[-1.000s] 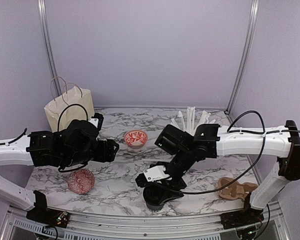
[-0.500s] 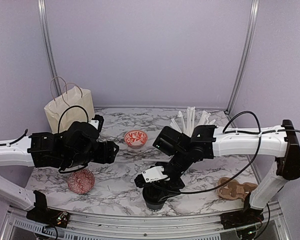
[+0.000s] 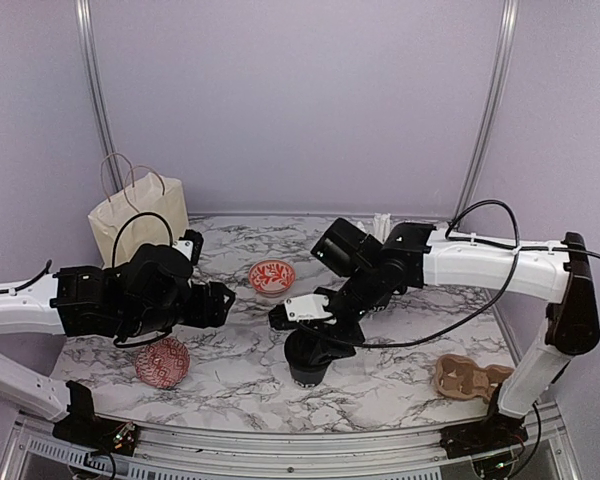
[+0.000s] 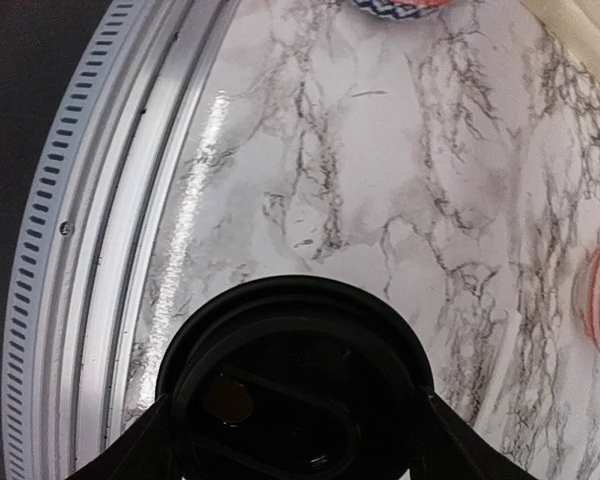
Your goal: Pack the takeout coffee
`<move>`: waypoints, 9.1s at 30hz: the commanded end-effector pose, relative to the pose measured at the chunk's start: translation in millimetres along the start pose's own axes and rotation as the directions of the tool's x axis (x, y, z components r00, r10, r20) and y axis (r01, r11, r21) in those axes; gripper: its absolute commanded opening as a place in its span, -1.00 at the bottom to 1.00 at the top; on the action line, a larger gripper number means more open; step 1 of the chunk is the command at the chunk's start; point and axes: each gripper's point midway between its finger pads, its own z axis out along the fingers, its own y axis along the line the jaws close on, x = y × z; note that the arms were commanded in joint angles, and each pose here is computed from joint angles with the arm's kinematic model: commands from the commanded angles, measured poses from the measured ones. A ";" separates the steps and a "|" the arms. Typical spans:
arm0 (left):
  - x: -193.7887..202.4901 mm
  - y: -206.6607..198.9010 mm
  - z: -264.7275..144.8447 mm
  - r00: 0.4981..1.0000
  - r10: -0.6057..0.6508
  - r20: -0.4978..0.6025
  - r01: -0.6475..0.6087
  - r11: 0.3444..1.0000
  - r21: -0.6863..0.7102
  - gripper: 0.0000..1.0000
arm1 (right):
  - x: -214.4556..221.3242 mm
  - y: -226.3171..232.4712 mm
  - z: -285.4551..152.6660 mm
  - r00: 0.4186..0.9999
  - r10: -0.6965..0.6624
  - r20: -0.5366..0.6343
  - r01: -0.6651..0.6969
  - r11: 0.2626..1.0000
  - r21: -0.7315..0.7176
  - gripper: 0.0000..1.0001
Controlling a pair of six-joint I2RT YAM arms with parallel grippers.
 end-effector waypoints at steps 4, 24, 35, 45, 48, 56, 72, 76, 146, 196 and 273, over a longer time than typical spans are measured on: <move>-5.3 3.8 -3.4 1.000 -0.003 0.025 0.004 1.000 -0.004 0.61 | 22.3 -89.0 -14.5 0.979 0.204 -0.020 -0.197 0.964 0.181 0.30; -2.3 10.3 -7.3 0.999 -0.021 0.032 0.021 1.000 -0.003 0.61 | 74.2 -191.1 0.6 0.882 0.469 -0.042 -0.431 0.840 0.330 0.26; -11.7 5.3 -13.8 0.999 0.027 0.047 -0.028 0.999 0.016 0.62 | 48.9 -189.2 -20.3 0.894 0.446 0.026 -0.433 0.850 0.301 0.77; -54.2 -5.3 -43.3 0.978 0.181 0.104 -0.184 0.983 0.020 0.65 | -5.4 -164.8 -85.0 0.913 0.362 0.186 -0.400 0.885 0.240 0.89; -80.8 3.6 -64.4 0.968 0.200 0.154 -0.196 0.980 -0.039 0.65 | -15.2 -141.8 -107.5 0.929 0.297 0.221 -0.345 0.913 0.220 0.89; -160.9 103.7 -124.7 0.956 0.160 0.246 -0.055 0.920 -0.387 0.52 | 2.1 -62.8 -133.9 0.954 0.170 0.245 -0.219 0.958 0.187 0.84; -213.7 249.2 -84.4 0.991 -0.120 0.053 0.131 0.883 -0.451 0.58 | 19.1 -6.1 -134.5 0.959 0.116 0.258 -0.145 0.985 0.097 0.74; -210.7 264.2 -41.1 0.989 -0.143 -0.042 0.115 0.911 -0.396 0.52 | 27.2 2.2 -131.8 0.962 0.116 0.246 -0.143 0.985 0.096 0.74; -77.6 -114.1 -136.2 0.866 0.498 0.043 -0.290 0.431 0.854 -1.00 | 311.2 66.8 -90.8 0.783 0.480 -0.397 -0.393 0.875 0.283 -0.35; -23.5 -130.2 -47.8 0.751 0.641 -0.161 -0.221 0.473 0.853 -1.00 | 285.0 46.7 -93.8 0.656 0.704 -0.274 -0.639 0.710 0.296 0.11; -97.3 -98.1 -108.5 0.830 0.558 0.032 -0.442 0.619 0.649 0.42 | -133.0 55.9 -245.2 0.752 -0.211 0.625 0.248 0.968 0.028 -0.52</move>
